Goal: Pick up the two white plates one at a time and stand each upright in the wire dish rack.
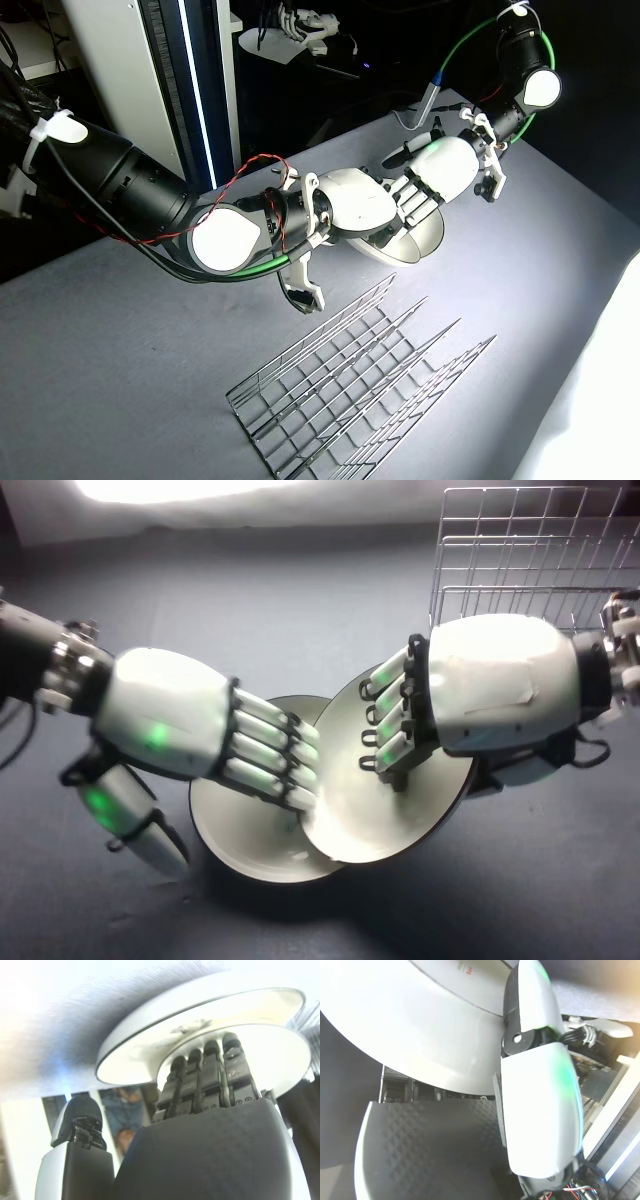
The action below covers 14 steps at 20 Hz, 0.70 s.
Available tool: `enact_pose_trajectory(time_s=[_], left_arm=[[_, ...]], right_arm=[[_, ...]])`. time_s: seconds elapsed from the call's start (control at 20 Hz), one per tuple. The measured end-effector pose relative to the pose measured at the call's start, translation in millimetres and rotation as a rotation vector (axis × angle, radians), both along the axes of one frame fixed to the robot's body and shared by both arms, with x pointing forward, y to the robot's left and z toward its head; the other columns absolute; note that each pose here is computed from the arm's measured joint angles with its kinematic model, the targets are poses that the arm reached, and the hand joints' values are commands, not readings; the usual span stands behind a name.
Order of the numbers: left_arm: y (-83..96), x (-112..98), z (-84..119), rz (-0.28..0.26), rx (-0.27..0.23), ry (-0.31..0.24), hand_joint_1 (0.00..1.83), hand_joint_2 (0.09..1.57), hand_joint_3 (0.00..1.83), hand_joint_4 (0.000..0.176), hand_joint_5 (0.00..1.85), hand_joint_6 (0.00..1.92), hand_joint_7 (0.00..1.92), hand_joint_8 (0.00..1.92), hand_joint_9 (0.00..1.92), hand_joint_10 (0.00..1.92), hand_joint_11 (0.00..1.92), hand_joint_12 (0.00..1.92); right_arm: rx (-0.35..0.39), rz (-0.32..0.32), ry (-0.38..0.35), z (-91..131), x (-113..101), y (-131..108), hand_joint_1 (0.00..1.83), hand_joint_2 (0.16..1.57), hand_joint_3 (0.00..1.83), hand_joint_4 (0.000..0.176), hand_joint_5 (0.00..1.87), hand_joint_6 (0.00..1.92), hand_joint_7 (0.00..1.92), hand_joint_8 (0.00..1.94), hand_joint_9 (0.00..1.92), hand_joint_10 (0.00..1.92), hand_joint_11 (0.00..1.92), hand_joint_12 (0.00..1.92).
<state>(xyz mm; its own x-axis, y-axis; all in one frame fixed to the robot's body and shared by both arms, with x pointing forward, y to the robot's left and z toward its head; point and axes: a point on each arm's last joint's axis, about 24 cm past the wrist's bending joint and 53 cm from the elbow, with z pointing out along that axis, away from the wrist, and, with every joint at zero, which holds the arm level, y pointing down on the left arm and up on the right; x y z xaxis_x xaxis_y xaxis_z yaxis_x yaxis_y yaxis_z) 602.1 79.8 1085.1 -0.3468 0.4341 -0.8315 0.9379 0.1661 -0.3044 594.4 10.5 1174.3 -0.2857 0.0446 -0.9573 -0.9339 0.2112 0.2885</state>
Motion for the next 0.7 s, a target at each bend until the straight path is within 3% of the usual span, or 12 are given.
enact_pose_trajectory(time_s=[0.15,0.25,0.45,0.6,0.7], left_arm=[[24.2,7,24,0.067,-0.02,-0.003,0.0,1.2,0.0,0.0,0.09,0.0,0.05,0.0,0.02,0.0,0.0,0.0],[29.6,8,43,0.094,-0.053,0.002,0.0,1.21,0.0,0.0,0.1,0.0,0.05,0.0,0.02,0.0,0.0,0.0],[47.2,2,80,0.151,-0.122,0.026,0.0,1.21,0.0,0.0,0.1,0.0,0.07,0.01,0.03,0.01,0.01,0.0],[66.7,5,90,0.211,-0.129,0.045,0.0,1.21,0.0,0.0,0.1,0.0,0.07,0.0,0.03,0.0,0.0,0.0],[79.9,10,100,0.259,-0.139,0.054,0.0,1.21,0.0,0.0,0.1,0.0,0.07,0.0,0.03,0.0,0.0,0.0]], right_arm=[[0.022,-0.01,-0.011,14,1,-8,1.38,1.08,0.0,0.0,1.03,0.9,1.1,0.71,0.94,1.13,0.71,1.27],[0.042,-0.011,-0.004,23,-3,-8,1.38,1.07,0.0,0.0,1.04,0.88,1.1,0.66,0.95,1.13,0.69,1.27],[0.109,-0.021,0.009,55,-14,-10,1.37,1.1,0.0,0.0,1.0,1.0,1.01,0.81,0.9,1.17,0.68,1.2],[0.14,-0.031,0.028,67,-17,-11,1.38,1.08,0.0,0.0,1.04,0.91,1.08,0.72,0.94,1.11,0.71,1.17],[0.172,-0.049,0.071,75,-20,-12,1.38,1.09,0.0,0.0,1.03,0.93,1.05,0.76,0.92,1.15,0.69,1.19]])
